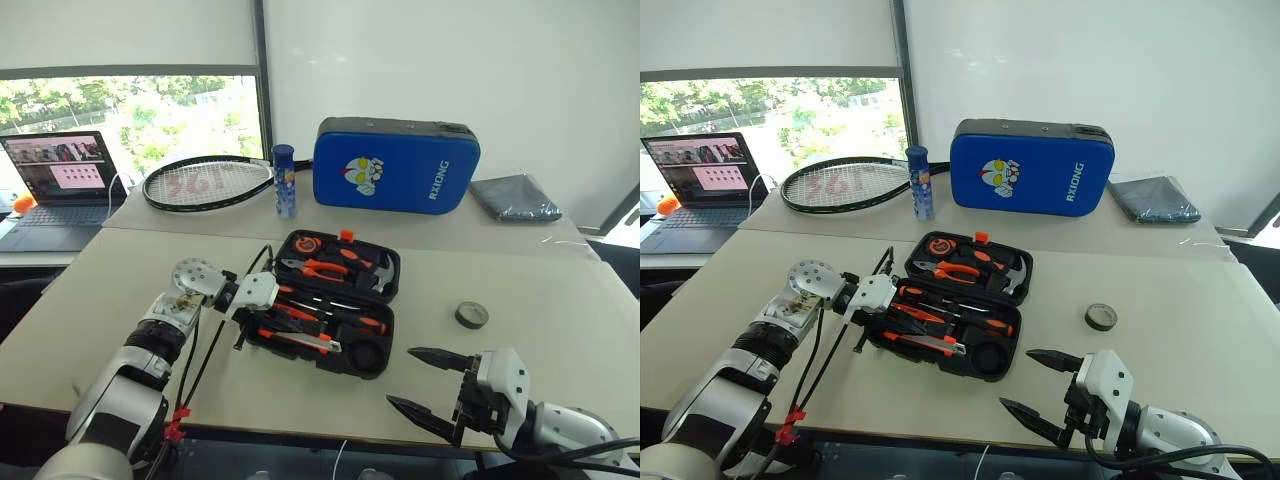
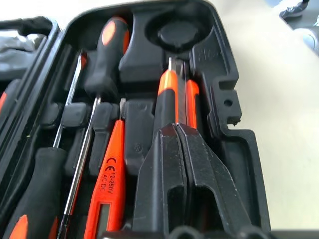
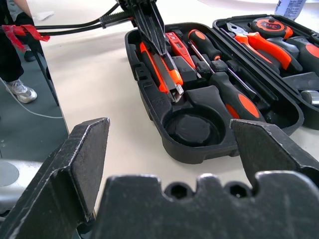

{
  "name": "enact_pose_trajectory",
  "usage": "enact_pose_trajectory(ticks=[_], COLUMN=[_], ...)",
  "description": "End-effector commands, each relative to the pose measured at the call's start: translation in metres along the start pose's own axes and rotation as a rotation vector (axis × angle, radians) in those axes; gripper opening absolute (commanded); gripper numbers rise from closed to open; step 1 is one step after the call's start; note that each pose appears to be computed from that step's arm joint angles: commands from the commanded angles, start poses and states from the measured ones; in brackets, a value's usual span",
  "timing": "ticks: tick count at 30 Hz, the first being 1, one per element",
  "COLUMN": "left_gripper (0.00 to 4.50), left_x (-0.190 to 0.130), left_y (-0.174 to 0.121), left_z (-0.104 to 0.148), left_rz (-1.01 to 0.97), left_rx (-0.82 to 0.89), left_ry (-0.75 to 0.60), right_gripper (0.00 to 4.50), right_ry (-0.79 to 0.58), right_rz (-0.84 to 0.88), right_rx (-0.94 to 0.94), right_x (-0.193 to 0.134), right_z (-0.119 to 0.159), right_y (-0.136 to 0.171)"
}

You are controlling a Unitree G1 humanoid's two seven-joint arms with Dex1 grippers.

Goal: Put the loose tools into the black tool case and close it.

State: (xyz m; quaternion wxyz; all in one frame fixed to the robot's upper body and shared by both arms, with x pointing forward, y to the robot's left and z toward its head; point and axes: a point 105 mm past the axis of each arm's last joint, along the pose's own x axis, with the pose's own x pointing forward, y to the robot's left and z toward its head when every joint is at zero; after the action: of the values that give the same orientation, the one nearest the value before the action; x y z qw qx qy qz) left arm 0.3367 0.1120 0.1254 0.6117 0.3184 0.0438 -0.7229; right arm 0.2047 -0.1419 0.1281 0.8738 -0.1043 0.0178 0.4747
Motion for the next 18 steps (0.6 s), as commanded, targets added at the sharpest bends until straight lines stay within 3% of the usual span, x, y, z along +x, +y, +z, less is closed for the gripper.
enact_pose_trajectory(ticks=[1,18], left_gripper=[0.08,0.08], left_x=[0.0,0.016], left_y=[0.0,-0.02], left_z=[-0.008,-0.047], left_rz=[0.011,0.006], left_rx=[-0.014,-0.268], left_ry=[0.042,0.148], right_gripper=[4.5,4.5], right_ry=[-0.043,-0.05], right_rz=[0.016,0.024], right_rx=[-0.029,-0.013], right_x=[0.002,0.002], right_z=[0.011,0.011], right_y=[0.004,0.009])
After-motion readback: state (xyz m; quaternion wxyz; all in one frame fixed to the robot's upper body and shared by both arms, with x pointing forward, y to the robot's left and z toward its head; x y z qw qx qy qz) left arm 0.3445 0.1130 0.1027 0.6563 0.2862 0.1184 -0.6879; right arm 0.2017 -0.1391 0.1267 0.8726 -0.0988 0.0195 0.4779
